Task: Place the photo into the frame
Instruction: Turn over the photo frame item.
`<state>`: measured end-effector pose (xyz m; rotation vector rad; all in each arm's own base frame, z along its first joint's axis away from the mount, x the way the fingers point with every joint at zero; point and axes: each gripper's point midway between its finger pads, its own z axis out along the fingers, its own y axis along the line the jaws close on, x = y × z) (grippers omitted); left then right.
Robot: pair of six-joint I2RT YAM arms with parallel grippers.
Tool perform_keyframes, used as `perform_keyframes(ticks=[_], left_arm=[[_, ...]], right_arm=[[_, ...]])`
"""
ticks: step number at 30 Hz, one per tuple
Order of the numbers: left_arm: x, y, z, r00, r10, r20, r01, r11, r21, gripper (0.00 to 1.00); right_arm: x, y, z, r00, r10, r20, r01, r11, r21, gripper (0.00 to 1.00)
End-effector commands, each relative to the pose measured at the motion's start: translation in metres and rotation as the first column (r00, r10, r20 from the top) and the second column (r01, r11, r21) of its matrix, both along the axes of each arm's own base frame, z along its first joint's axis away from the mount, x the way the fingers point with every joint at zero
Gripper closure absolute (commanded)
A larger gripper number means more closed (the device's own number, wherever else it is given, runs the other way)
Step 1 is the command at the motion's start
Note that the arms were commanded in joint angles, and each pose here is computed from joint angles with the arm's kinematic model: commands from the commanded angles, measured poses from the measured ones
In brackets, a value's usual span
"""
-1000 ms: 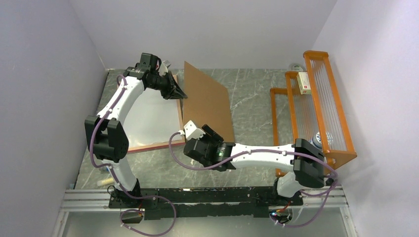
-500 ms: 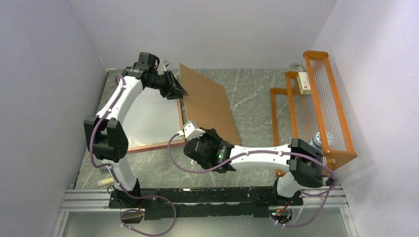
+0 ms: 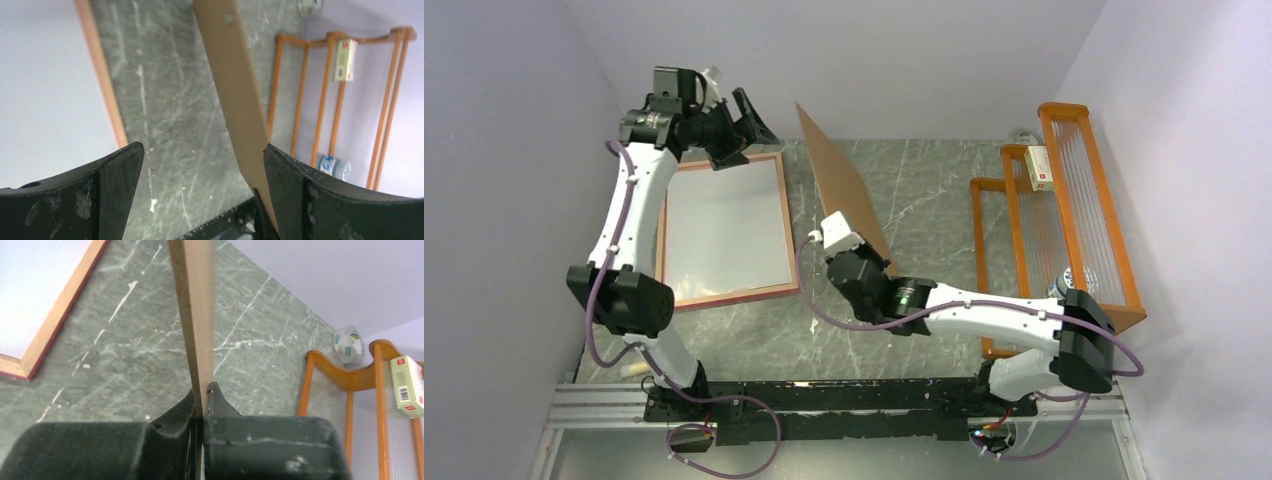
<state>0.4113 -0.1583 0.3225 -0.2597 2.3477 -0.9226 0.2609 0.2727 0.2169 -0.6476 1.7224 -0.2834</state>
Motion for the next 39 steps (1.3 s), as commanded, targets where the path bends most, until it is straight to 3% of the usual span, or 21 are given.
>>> perform_keyframes(ticks=[1, 4, 8, 15, 21, 26, 34, 39], left_arm=[[-0.009, 0.045, 0.041, 0.979, 0.125, 0.164, -0.144, 0.983, 0.112, 0.06], [-0.016, 0.05, 0.047, 0.97, 0.145, 0.197, -0.166, 0.981, 0.098, 0.06], [-0.025, 0.044, 0.027, 0.98, 0.138, 0.142, -0.145, 0.988, 0.047, 0.06], [-0.038, 0.005, -0.03, 0.998, 0.042, -0.048, -0.051, 0.98, -0.192, 0.09], [-0.044, -0.022, -0.052, 0.992, -0.042, -0.119, -0.01, 0.912, -0.411, 0.08], [-0.049, -0.04, -0.046, 0.993, -0.064, -0.103, 0.01, 0.89, -0.456, 0.06], [-0.056, -0.046, -0.049, 0.986, 0.008, -0.168, -0.09, 0.869, -0.487, 0.06], [-0.056, -0.054, -0.048, 0.983, -0.025, -0.185, -0.081, 0.836, -0.543, 0.06]], right_arm=[[0.013, 0.003, 0.063, 0.999, -0.003, 0.044, -0.013, 0.939, 0.343, 1.0], [0.024, -0.009, 0.09, 1.0, -0.018, 0.01, 0.01, 0.857, 0.515, 1.0], [0.041, -0.037, 0.117, 0.995, -0.083, -0.061, 0.1, 0.653, 0.751, 1.0], [0.049, -0.072, 0.148, 0.981, -0.141, -0.131, 0.168, 0.293, 0.941, 1.0], [0.041, -0.083, 0.171, 0.985, -0.118, -0.125, 0.135, 0.084, 0.987, 1.0], [0.03, -0.089, 0.187, 0.992, -0.082, -0.092, 0.088, -0.049, 0.995, 1.0], [0.021, -0.092, 0.214, 0.999, -0.03, -0.032, 0.023, -0.255, 0.967, 1.0], [0.018, -0.082, 0.225, 0.999, 0.039, 0.005, 0.009, -0.353, 0.936, 1.0]])
